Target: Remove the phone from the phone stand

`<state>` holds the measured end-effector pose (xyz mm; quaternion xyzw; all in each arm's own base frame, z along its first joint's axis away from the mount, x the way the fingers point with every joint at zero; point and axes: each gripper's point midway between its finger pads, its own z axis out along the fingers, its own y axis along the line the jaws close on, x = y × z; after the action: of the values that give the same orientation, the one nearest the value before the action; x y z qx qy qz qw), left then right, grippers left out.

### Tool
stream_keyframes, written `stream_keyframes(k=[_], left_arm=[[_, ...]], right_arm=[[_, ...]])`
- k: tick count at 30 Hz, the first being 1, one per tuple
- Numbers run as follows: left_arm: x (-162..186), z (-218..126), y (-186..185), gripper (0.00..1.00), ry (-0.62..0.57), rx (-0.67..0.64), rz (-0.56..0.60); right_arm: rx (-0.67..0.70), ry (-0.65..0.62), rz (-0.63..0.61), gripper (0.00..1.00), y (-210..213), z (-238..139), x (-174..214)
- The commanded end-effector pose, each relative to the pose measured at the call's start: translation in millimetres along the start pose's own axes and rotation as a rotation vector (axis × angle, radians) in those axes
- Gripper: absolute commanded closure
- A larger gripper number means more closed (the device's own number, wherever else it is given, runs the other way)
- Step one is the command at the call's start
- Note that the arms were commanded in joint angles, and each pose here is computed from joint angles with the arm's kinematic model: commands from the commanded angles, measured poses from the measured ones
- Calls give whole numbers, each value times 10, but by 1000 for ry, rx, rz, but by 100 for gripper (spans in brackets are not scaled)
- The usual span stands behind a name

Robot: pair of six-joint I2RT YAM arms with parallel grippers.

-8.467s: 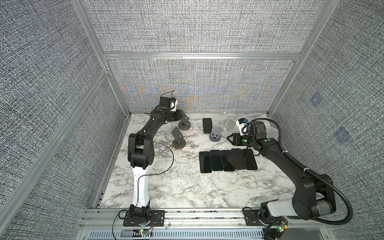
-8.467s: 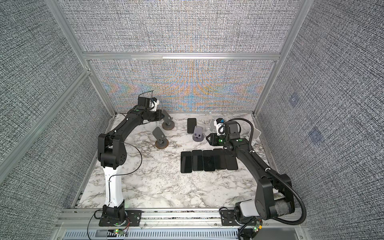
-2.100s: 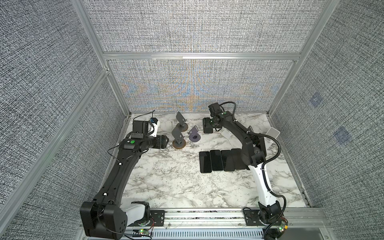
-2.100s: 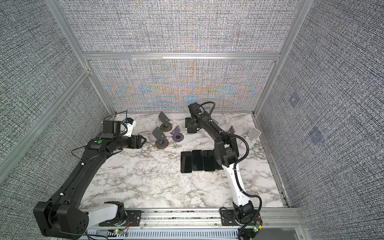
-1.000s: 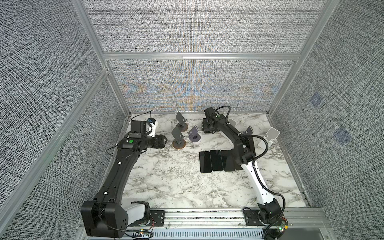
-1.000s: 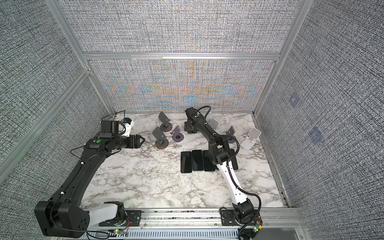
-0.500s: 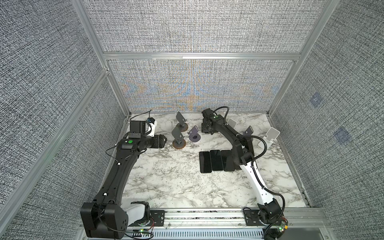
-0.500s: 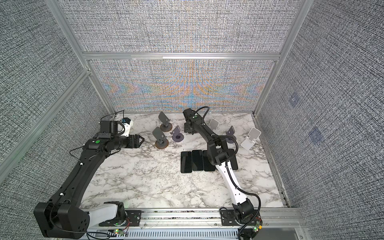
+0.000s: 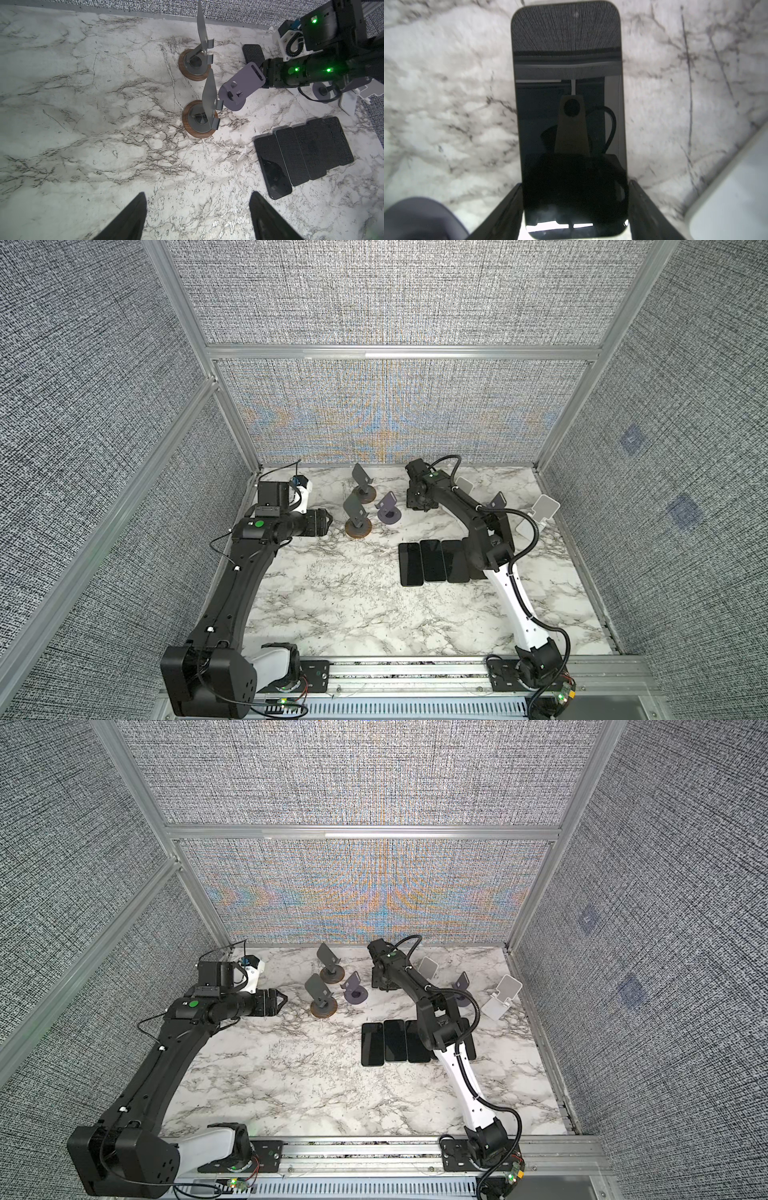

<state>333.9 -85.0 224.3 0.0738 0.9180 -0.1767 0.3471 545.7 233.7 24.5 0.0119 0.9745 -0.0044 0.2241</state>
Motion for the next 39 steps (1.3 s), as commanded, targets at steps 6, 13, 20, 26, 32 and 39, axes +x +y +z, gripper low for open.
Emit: stream_keyframes(k=[6,13,20,26,32,39], left_arm=[[-16,-16,-15,21,-11,14,2],[-13,-16,-27,21,-10,23,-2],[-16,-47,-26,21,-19,15,3],[-18,-72,-22,21,-23,8,13],[-8,-84,-6,21,-24,0,15],[-3,-88,-5,21,-23,-1,18]], right_arm=[[39,188,-17,32,-99,-192,667],[57,180,-43,1,-112,-393,688],[83,199,-62,1,-127,-270,575],[80,233,-67,1,-130,-97,614],[89,284,-54,12,-185,-65,739],[69,290,-17,25,-201,-70,730]])
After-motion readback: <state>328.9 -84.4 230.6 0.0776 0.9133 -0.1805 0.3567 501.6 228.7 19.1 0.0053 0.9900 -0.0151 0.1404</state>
